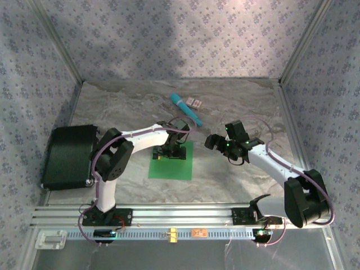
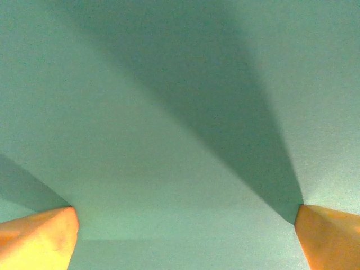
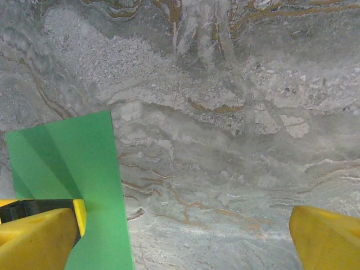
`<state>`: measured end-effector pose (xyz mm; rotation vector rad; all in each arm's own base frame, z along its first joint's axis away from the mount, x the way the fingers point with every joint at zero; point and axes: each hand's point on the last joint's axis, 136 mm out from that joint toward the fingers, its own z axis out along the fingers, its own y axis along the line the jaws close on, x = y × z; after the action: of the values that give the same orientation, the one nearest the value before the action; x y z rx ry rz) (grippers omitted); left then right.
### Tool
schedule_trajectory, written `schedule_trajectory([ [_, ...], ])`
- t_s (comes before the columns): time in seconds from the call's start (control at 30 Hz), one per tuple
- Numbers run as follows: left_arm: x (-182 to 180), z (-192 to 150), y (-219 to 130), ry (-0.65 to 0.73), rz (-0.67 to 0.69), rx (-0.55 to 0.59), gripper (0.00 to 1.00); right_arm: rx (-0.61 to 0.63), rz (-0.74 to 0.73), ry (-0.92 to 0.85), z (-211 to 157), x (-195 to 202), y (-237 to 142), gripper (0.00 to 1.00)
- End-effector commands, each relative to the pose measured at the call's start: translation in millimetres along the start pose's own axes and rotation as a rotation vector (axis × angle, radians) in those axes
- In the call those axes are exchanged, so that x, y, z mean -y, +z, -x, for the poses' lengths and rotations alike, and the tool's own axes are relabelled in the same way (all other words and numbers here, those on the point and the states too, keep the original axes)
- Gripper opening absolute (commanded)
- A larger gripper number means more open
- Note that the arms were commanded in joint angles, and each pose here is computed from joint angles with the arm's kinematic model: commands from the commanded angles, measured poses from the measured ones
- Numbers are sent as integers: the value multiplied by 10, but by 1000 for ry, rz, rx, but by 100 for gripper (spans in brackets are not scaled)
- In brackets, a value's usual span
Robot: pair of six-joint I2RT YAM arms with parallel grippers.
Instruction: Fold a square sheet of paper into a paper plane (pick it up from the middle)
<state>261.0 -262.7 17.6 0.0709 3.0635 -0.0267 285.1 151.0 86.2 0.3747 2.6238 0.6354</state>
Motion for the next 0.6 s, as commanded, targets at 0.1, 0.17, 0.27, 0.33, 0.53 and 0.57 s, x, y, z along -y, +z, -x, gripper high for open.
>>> schedule_trajectory([
  [0.1,-131,-237,360,11,72,-97,98,-11,-8,-12,20,-44,-12,99],
  [0.17,-140,-239,372,12,77,-100,98,-15,-10,-11,12,-41,0,99],
  [0.27,-148,-249,391,15,83,-104,98,-17,-12,-8,11,-38,9,99],
  [0.33,-154,-254,402,13,85,-106,98,-16,-12,-10,15,-44,9,99],
  [0.53,-147,-227,374,17,86,-92,97,-9,-15,-15,47,-57,-3,99],
  [0.57,-152,-226,372,15,88,-92,96,-9,-16,-16,48,-58,-1,99],
])
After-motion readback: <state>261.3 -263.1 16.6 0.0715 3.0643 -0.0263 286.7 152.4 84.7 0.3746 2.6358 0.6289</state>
